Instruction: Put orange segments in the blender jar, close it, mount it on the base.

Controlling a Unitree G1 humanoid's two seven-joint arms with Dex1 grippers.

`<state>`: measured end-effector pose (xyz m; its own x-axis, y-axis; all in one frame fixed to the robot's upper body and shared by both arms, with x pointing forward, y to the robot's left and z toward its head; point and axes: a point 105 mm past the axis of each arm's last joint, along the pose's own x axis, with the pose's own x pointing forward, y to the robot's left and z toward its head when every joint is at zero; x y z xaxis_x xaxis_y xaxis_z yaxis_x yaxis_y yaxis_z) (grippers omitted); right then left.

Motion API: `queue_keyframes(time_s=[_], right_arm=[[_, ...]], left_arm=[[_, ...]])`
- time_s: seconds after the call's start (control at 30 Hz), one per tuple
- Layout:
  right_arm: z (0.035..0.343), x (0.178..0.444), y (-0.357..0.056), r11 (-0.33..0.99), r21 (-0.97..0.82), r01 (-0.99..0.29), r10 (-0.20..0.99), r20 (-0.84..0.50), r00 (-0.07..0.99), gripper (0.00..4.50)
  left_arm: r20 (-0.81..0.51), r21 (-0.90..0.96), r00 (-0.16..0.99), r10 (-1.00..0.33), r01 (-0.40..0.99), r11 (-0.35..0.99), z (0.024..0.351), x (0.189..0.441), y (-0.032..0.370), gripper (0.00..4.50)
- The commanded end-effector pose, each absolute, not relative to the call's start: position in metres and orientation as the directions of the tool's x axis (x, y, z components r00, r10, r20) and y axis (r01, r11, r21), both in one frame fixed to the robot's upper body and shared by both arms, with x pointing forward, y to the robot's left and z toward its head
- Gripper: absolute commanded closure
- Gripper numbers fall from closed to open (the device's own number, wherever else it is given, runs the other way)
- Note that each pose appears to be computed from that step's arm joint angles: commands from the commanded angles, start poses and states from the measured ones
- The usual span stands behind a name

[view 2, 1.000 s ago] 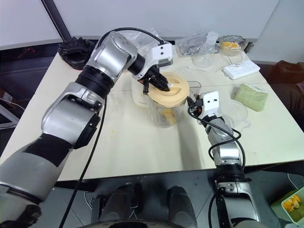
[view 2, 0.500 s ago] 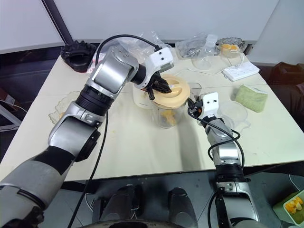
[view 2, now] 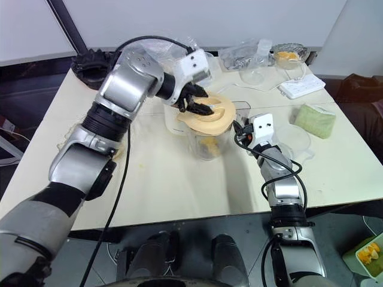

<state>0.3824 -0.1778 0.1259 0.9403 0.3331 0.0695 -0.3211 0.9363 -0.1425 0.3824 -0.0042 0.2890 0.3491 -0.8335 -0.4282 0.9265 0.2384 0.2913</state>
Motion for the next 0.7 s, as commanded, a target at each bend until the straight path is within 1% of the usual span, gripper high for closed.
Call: queue_keyframes(time_s=[0.03,0.13,0.2,0.23,0.27,0.33,0.37,0.4,0.43,0.47,0.53,0.6,0.7], right_arm=[[0.125,0.382,-0.179,0.93,-0.171,-0.326,0.34,0.059,0.939,3.65],[0.123,0.383,-0.179,0.93,-0.171,-0.326,0.339,0.048,0.94,3.65],[0.125,0.383,-0.182,0.936,-0.163,-0.313,0.325,0.049,0.945,3.65],[0.128,0.384,-0.183,0.937,-0.162,-0.309,0.321,0.056,0.945,3.65],[0.135,0.385,-0.184,0.944,-0.152,-0.294,0.308,0.073,0.949,3.65],[0.15,0.389,-0.187,0.952,-0.14,-0.27,0.286,0.107,0.952,3.65],[0.157,0.39,-0.189,0.956,-0.138,-0.26,0.276,0.12,0.954,3.65],[0.166,0.392,-0.192,0.96,-0.142,-0.243,0.261,0.13,0.956,3.65],[0.176,0.394,-0.196,0.965,-0.144,-0.219,0.24,0.148,0.959,3.65],[0.189,0.396,-0.199,0.972,-0.131,-0.197,0.218,0.175,0.96,3.65],[0.216,0.399,-0.206,0.981,-0.108,-0.161,0.182,0.223,0.958,3.65],[0.237,0.402,-0.211,0.987,-0.084,-0.135,0.153,0.264,0.952,3.65],[0.272,0.406,-0.215,0.989,-0.108,-0.104,0.133,0.311,0.941,3.65]], left_arm=[[-0.257,0.321,0.308,-0.916,0.921,0.22,0.356,0.364,-0.005,1.27],[-0.163,0.293,0.316,-0.935,0.92,0.26,0.379,0.362,0.004,1.27],[-0.105,0.3,0.366,-0.925,0.898,0.322,0.384,0.368,0.017,1.27],[-0.07,0.351,0.406,-0.911,0.865,0.359,0.384,0.372,0.024,1.27],[-0.034,0.39,0.439,-0.898,0.833,0.392,0.381,0.376,0.035,1.27],[-0.014,0.467,0.497,-0.868,0.771,0.434,0.369,0.381,0.053,1.27],[0.013,0.505,0.508,-0.861,0.74,0.444,0.365,0.381,0.059,1.27],[0.013,0.533,0.514,-0.857,0.722,0.441,0.358,0.38,0.067,1.27],[0.018,0.531,0.505,-0.863,0.726,0.436,0.352,0.375,0.074,1.27],[0.034,0.503,0.516,-0.856,0.731,0.461,0.347,0.373,0.083,1.27],[0.051,0.472,0.565,-0.824,0.713,0.518,0.334,0.369,0.102,1.27],[0.036,0.456,0.593,-0.805,0.707,0.541,0.318,0.362,0.115,1.27],[0.002,0.423,0.64,-0.768,0.696,0.58,0.295,0.347,0.13,1.27]])
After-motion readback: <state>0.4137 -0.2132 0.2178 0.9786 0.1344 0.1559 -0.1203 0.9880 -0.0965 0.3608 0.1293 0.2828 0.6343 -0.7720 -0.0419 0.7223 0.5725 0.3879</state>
